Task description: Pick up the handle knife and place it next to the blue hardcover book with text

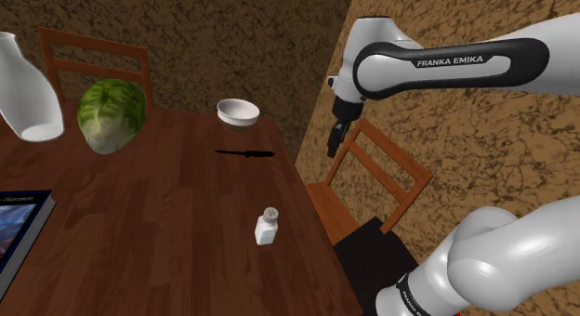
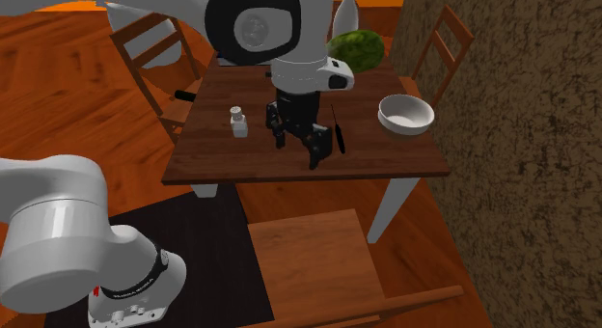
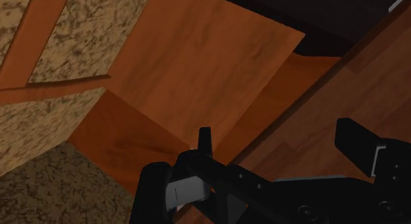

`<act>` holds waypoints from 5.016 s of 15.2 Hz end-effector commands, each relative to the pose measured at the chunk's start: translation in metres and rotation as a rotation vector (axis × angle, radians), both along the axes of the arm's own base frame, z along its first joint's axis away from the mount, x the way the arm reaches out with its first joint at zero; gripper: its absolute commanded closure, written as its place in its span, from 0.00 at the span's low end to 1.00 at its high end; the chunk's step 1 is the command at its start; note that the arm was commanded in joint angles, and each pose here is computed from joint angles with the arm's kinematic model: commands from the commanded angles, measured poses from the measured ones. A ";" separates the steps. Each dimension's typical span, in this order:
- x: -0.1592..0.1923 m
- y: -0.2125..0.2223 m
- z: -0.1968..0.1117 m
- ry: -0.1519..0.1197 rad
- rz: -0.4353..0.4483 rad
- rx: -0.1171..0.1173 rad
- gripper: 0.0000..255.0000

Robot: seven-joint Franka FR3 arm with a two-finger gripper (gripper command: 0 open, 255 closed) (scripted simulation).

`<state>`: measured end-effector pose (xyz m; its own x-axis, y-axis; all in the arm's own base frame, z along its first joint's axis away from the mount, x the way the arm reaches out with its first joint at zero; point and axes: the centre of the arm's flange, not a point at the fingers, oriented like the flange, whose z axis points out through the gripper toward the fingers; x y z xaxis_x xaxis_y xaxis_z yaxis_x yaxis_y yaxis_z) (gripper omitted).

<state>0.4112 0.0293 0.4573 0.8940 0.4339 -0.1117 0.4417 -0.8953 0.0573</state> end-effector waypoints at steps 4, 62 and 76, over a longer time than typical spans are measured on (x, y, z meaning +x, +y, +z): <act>0.046 0.024 -0.025 -0.048 0.132 0.035 0.00; 0.171 0.138 -0.037 -0.190 0.537 0.143 1.00; 0.110 0.255 -0.019 -0.190 0.537 0.143 1.00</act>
